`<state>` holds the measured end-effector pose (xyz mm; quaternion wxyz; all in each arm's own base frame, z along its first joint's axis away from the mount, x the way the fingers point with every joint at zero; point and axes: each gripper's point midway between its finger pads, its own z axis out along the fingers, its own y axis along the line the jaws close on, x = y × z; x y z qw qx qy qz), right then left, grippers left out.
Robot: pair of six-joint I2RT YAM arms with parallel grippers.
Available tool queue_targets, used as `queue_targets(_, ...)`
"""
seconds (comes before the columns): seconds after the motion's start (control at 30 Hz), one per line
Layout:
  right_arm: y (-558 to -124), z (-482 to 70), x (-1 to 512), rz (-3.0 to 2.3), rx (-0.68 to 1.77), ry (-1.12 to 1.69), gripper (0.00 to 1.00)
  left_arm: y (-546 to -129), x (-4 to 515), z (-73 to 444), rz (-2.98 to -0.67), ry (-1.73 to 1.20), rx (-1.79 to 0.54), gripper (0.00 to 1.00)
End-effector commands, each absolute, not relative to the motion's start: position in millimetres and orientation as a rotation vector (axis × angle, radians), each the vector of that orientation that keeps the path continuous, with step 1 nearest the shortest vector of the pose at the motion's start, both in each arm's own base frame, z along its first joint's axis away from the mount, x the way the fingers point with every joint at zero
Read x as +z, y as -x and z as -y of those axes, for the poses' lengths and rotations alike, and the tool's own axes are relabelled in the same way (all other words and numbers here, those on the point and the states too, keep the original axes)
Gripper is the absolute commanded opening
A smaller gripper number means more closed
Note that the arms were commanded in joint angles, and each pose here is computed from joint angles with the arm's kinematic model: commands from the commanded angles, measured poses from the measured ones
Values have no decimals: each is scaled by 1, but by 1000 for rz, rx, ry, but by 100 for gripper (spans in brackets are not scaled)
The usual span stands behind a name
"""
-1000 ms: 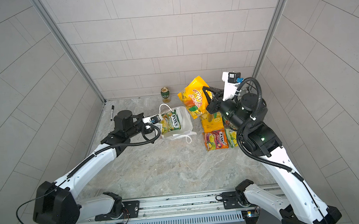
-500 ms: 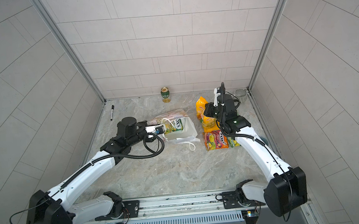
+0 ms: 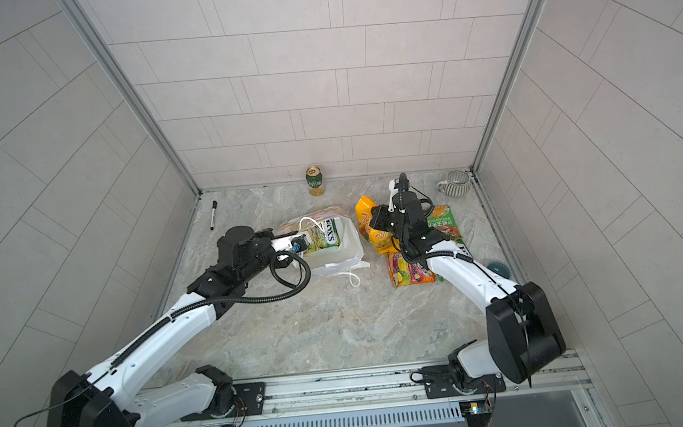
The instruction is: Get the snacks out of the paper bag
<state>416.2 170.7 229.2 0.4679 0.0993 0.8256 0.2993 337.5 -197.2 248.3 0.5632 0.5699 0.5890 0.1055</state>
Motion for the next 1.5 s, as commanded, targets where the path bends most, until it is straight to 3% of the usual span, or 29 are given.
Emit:
queue_targets(0.0, -424, -205, 280, -1835, 912, -204, 0, -351, 256, 183, -1412, -1250, 310, 0)
queue_targets(0.4, -461, -265, 260, -1814, 1022, -163, 0, -389, 271, 157, -1362, -1105, 286, 0)
queue_targets(0.7, -463, -239, 255, -1954, 967, -59, 0, -358, 254, 167, -1291, -1107, 171, 0)
queue_targets(0.97, -471, -206, 225, -1980, 936, -301, 0, -338, 246, 179, -1246, -1154, 94, 0)
queue_targets(1.2, -462, -154, 203, -1969, 723, -537, 0, -339, 243, 181, -1271, -1185, 82, 0)
queue_targets(1.47, -473, -183, 208, -1945, 956, -523, 0, -341, 242, 181, -1274, -1183, 85, 0)
